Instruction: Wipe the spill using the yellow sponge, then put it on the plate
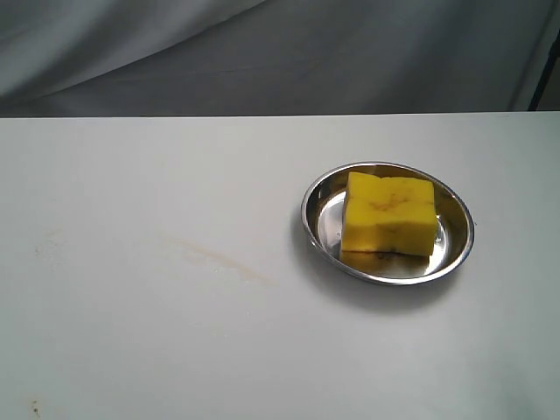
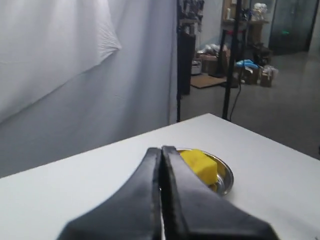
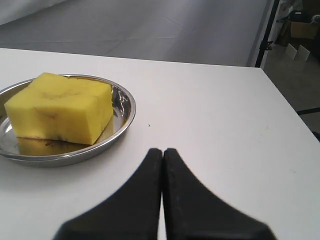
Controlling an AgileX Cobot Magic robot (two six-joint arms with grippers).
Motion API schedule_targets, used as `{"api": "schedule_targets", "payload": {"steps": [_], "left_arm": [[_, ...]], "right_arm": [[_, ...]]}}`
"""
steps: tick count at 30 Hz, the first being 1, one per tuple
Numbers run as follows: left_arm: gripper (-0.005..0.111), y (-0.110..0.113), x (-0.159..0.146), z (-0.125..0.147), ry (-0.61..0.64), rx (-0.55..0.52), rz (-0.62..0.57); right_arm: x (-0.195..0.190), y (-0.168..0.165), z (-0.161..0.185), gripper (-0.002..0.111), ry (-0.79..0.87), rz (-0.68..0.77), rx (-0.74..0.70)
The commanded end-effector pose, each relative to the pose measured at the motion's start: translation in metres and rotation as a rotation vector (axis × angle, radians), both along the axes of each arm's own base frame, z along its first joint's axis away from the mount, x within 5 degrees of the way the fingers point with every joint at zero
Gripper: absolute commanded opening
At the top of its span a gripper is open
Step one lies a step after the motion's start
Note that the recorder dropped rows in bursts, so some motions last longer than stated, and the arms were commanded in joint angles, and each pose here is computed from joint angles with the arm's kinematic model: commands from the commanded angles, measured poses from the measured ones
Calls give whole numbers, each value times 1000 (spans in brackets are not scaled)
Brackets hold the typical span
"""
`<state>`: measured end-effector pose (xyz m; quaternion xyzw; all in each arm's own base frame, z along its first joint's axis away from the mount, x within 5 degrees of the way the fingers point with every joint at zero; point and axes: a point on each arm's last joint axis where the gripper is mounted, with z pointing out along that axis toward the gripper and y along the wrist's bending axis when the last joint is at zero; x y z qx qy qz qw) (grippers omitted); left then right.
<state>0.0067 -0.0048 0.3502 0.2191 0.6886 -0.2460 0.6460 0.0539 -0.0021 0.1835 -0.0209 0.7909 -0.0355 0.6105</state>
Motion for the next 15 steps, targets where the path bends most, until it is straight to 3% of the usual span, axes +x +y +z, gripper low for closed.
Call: {"api": "schedule_targets", "payload": {"steps": [1, 6, 15], "left_arm": [[0, 5, -6, -6, -106, -92, 94], [0, 0, 1, -23, -162, -142, 195], [0, -5, 13, -41, -176, -142, 237]], "right_arm": [[0, 0, -1, 0, -7, 0, -2], [0, 0, -1, 0, -7, 0, -2], [0, 0, -1, 0, -7, 0, -2]]}}
